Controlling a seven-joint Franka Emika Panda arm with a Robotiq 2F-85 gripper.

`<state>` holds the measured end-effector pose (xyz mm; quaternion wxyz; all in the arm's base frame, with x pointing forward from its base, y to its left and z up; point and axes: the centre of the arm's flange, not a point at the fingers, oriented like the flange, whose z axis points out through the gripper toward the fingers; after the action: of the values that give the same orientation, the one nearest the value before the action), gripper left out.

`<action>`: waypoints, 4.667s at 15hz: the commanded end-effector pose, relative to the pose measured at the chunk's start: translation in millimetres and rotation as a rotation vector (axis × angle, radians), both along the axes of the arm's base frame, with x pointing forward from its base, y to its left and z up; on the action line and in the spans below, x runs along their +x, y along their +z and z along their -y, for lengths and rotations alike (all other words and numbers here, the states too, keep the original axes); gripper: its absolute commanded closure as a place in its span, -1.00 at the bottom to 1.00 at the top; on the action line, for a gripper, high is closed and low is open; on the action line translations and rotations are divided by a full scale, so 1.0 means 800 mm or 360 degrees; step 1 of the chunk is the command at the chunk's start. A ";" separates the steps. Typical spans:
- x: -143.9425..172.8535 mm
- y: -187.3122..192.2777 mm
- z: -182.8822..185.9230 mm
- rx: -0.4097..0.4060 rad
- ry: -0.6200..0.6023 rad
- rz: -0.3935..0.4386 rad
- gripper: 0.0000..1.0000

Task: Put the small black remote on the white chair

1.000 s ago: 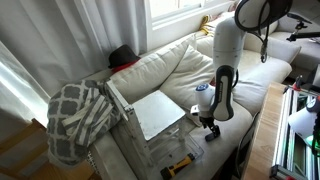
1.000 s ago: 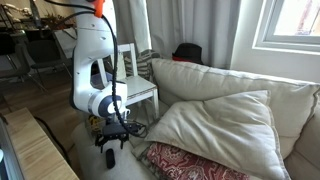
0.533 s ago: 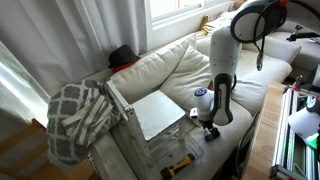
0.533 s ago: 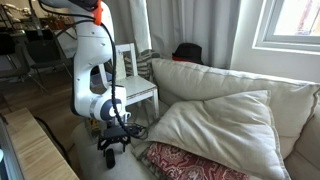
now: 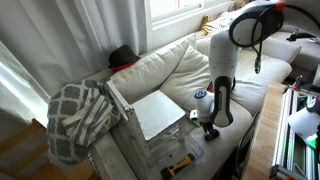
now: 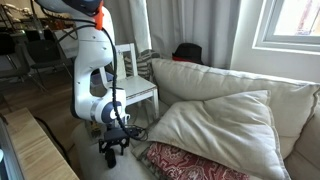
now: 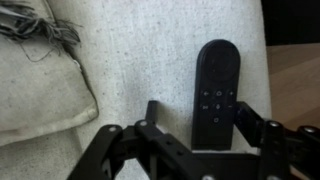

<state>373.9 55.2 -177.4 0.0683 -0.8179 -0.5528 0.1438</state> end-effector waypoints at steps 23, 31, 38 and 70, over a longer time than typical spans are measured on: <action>-0.010 0.007 0.009 -0.0096 -0.0168 -0.0034 0.65; 0.002 0.108 0.042 -0.0001 -0.0472 0.0011 0.65; 0.038 0.213 0.043 0.0007 -0.0991 0.0110 0.65; 0.177 0.393 -0.161 0.0273 -0.1737 0.0370 0.65</action>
<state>494.7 171.3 153.7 0.1340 -0.9826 -0.1144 -0.0586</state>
